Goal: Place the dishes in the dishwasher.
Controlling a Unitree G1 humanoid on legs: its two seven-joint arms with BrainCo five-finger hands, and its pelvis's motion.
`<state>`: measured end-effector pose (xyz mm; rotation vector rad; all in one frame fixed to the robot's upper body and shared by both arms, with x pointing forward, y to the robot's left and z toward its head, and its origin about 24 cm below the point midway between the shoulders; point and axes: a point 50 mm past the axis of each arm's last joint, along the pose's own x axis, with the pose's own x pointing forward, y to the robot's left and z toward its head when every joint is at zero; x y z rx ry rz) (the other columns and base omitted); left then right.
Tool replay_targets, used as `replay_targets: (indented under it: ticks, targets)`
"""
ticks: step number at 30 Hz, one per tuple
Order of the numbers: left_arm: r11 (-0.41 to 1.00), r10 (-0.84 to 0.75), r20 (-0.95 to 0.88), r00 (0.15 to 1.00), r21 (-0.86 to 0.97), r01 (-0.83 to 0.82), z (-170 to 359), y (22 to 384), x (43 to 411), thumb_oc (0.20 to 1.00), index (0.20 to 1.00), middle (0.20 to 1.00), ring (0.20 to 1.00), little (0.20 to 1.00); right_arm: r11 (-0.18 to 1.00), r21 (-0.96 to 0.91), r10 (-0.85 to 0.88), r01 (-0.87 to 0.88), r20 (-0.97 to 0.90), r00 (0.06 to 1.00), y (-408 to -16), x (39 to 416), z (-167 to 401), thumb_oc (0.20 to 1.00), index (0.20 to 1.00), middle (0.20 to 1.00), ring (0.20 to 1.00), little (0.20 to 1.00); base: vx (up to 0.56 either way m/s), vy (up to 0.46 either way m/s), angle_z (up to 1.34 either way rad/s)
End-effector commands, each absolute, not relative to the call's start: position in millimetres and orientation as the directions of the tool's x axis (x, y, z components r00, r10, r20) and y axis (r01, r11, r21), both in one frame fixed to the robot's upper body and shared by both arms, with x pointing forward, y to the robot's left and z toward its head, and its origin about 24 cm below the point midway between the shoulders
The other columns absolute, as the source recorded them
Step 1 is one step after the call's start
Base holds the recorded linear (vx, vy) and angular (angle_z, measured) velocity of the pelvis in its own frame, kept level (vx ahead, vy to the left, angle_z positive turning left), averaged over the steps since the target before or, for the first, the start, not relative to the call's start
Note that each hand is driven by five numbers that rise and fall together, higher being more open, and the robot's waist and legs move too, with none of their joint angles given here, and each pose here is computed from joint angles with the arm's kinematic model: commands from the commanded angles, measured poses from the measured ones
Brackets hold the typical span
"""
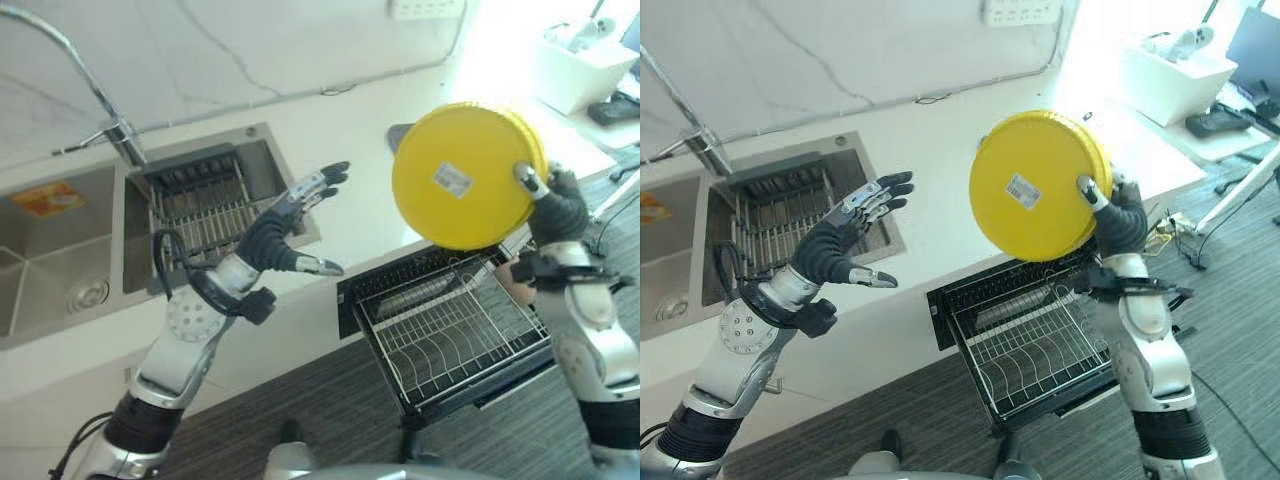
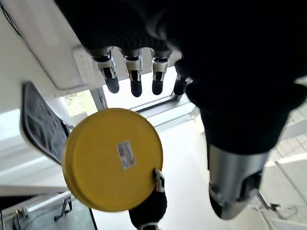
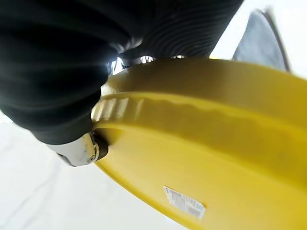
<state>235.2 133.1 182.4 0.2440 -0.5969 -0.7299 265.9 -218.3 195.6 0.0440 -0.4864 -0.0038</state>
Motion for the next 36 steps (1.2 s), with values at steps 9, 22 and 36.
replay_targets:
  ticks: [9, 22, 36]
  targets:
    - [0.283, -0.957, 0.076, 0.281, 0.022, 0.959, 118, 88, 215, 1.000, 1.000, 1.000, 1.000, 1.000, 0.992, -0.079, -0.020, 0.096, 0.663, 0.748, -226, 269, 252, 0.200, 0.200, 0.200, 0.200, 0.200, 0.02, 0.036, -0.07]
    - [0.620, -0.757, -0.525, 0.389, -0.391, 0.680, -32, 167, 175, 1.000, 1.000, 1.000, 1.000, 1.000, 0.858, -0.453, 0.108, 0.243, 0.621, 0.776, -245, 252, 250, 0.200, 0.200, 0.200, 0.200, 0.200, -0.02, 0.001, -0.07]
    - [0.931, -0.247, -0.787, 0.566, -0.355, -0.087, -139, 234, 69, 1.000, 1.000, 1.000, 1.000, 1.000, 0.534, -0.760, 0.304, 0.371, 0.582, 0.755, -247, 220, 245, 0.200, 0.200, 0.200, 0.200, 0.200, 0.00, -0.007, -0.02]
